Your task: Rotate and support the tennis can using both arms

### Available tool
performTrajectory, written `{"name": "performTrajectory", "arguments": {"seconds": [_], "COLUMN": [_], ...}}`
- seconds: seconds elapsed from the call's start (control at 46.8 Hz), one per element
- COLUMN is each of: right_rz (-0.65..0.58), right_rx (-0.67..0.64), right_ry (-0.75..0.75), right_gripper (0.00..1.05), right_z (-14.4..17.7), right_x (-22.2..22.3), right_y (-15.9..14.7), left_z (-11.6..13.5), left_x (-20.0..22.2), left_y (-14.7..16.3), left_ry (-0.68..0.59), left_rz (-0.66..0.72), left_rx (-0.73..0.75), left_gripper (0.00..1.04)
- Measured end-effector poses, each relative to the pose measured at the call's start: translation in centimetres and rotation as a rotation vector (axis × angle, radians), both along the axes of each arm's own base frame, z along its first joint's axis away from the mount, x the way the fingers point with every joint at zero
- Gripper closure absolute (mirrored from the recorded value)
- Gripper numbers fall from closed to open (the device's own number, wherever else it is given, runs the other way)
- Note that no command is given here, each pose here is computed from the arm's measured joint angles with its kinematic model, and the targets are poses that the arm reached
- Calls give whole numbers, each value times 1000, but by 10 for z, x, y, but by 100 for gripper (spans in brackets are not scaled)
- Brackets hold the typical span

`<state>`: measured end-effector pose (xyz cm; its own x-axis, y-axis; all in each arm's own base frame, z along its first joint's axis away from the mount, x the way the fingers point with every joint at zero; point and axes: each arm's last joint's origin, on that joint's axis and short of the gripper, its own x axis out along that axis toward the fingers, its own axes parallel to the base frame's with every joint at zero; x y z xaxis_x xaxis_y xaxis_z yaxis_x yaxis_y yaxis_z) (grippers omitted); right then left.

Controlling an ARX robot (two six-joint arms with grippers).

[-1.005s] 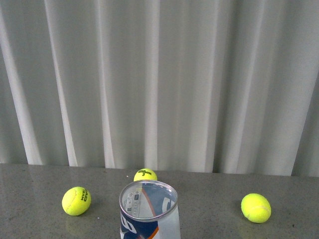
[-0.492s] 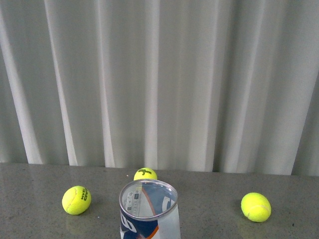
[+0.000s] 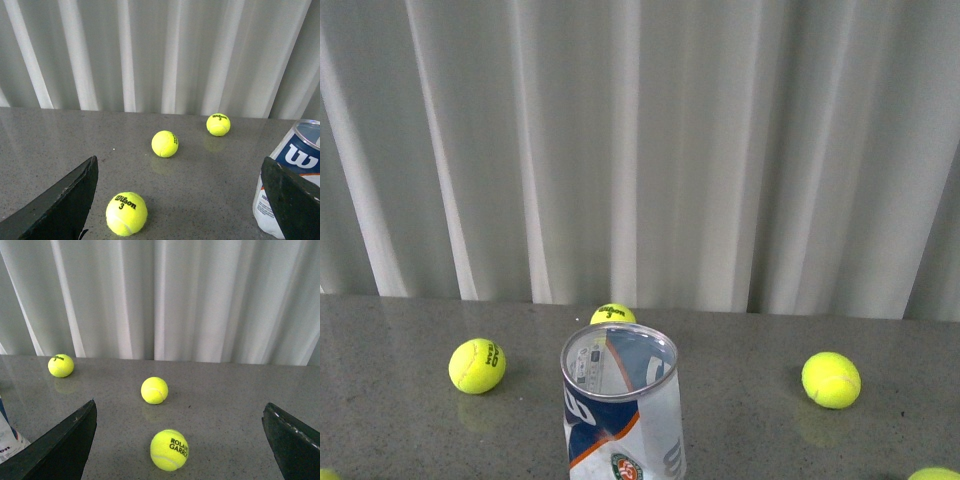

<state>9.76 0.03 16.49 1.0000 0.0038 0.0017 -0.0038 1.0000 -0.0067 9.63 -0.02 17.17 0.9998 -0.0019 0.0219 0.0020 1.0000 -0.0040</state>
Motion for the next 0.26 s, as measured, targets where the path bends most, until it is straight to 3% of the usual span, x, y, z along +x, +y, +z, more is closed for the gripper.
{"name": "performTrajectory", "arguments": {"seconds": [0.257], "right_rz": [0], "right_rx": [0], "right_ry": [0], "right_gripper": [7], "right_z": [0], "right_x": [0], "right_y": [0], "left_z": [0], "left_x": [0], "left_y": [0], "left_ry": [0], "left_rz": [0], "left_rx": [0], "left_gripper": [7]}}
